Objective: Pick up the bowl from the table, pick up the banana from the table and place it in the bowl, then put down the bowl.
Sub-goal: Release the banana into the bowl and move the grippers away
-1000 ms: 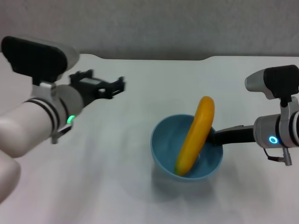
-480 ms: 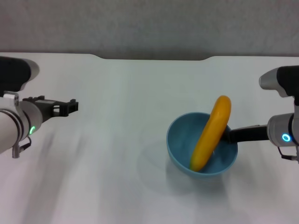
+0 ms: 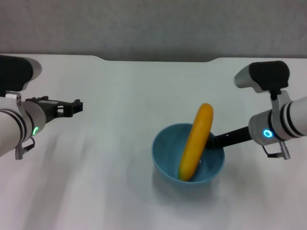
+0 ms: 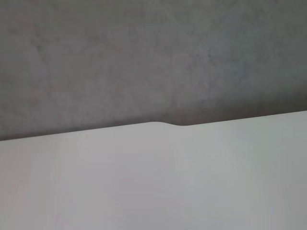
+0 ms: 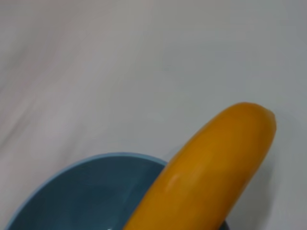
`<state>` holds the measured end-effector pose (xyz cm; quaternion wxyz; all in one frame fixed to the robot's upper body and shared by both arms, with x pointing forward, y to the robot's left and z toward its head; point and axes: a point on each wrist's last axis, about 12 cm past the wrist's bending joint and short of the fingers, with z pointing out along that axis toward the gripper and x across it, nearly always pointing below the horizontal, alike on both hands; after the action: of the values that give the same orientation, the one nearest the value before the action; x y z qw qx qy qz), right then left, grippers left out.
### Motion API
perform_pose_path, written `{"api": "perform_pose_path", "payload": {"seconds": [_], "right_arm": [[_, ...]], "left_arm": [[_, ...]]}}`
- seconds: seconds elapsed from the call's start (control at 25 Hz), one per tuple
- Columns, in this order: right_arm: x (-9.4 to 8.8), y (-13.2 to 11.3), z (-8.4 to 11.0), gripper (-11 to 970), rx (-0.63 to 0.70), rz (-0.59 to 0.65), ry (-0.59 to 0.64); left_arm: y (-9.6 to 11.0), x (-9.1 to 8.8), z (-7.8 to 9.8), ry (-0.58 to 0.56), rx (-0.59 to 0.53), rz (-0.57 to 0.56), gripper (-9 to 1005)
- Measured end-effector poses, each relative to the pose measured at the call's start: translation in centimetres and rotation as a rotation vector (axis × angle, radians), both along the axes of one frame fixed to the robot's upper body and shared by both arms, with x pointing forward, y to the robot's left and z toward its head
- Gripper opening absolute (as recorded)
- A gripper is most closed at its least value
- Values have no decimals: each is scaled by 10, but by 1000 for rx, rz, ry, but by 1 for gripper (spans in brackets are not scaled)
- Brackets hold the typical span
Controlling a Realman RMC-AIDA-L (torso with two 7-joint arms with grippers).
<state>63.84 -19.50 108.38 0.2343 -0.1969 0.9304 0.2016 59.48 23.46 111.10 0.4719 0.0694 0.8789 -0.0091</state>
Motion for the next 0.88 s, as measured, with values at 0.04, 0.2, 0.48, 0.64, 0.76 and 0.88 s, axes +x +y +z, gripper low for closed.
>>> {"api": "perform_pose_path", "payload": {"seconds": [0.04, 0.2, 0.48, 0.64, 0.76, 0.88], "right_arm": [[0, 1, -1, 32, -1, 2, 6], [-2, -1, -5, 32, -4, -5, 21], [-9, -8, -15, 33, -26, -11, 69], [-7, -7, -13, 34, -30, -9, 56], [-6, -7, -12, 34, -30, -8, 49], [-4, -5, -9, 33, -30, -4, 27]], "left_arm": [[0, 0, 0, 0, -1, 0, 881], [0, 0, -3, 9, -11, 7, 881], [3, 0, -3, 11, -18, 20, 882], [5, -2, -5, 17, -24, 28, 882], [5, -1, -5, 17, -24, 27, 882], [5, -1, -5, 18, -24, 28, 881]]}}
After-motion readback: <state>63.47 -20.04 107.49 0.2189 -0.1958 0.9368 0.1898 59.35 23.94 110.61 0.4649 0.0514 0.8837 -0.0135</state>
